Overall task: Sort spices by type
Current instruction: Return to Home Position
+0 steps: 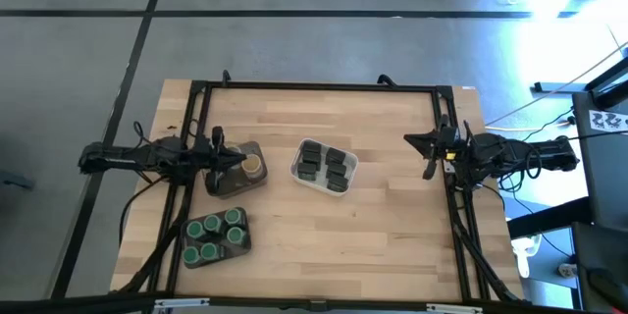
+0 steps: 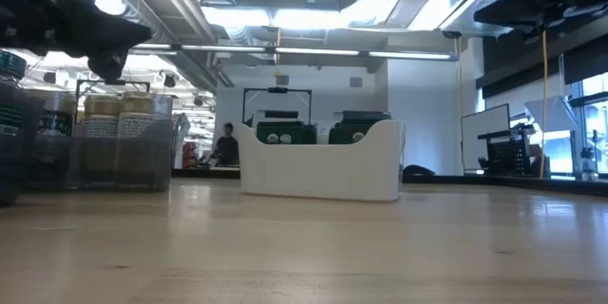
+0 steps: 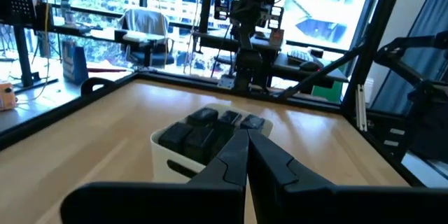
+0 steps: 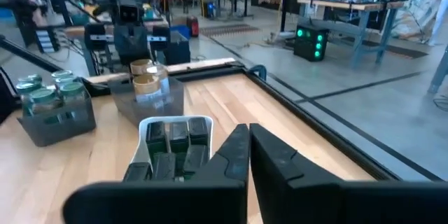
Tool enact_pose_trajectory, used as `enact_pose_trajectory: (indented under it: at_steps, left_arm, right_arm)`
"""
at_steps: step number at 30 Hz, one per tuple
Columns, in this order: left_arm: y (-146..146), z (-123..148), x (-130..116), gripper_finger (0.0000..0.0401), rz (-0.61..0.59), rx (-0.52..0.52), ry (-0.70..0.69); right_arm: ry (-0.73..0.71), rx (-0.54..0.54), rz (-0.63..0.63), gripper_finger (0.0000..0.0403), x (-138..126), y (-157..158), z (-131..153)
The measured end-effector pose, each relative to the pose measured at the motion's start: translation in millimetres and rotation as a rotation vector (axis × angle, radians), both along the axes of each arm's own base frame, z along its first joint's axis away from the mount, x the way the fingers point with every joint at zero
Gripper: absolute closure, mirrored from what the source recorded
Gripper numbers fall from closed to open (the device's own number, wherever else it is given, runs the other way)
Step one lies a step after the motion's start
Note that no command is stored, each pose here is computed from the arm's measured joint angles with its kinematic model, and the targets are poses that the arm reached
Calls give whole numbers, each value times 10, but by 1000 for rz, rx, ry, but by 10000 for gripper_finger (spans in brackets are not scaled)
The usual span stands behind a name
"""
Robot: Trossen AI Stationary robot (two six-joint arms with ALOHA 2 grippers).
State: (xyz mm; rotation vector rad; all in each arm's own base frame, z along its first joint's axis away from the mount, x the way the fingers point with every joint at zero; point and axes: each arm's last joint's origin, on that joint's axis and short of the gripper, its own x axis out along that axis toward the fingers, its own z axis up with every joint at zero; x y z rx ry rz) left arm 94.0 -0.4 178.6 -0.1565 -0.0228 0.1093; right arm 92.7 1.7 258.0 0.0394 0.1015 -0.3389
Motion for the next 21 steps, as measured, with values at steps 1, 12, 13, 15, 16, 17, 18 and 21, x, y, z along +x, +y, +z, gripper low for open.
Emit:
enact_pose_trajectory:
  at_steps: [1,12,13,15,16,17,18,21]
  left_arm:
    - [0,-14,3,396,0,0,10]
    - [-3,-1,0,396,-2,4,-1]
    - [-3,-3,0,398,-2,8,1]
    - [-3,1,0,399,0,26,-1]
    - [-1,6,0,399,5,32,-5]
    - [1,8,0,399,13,34,-7]
    - [2,10,-1,398,18,36,-9]
    - [3,15,-1,397,20,37,-14]
  right_arm:
    - [-13,1,1,388,2,1,-26]
    - [-133,44,69,384,-93,3,-378]
    - [-149,48,67,384,-111,-1,-406]
    - [-159,50,52,384,-119,-6,-480]
    - [-148,48,41,384,-109,-8,-509]
    - [-132,45,32,384,-103,-9,-537]
    - [-128,43,27,384,-100,-10,-549]
    - [-127,43,24,384,-79,-7,-607]
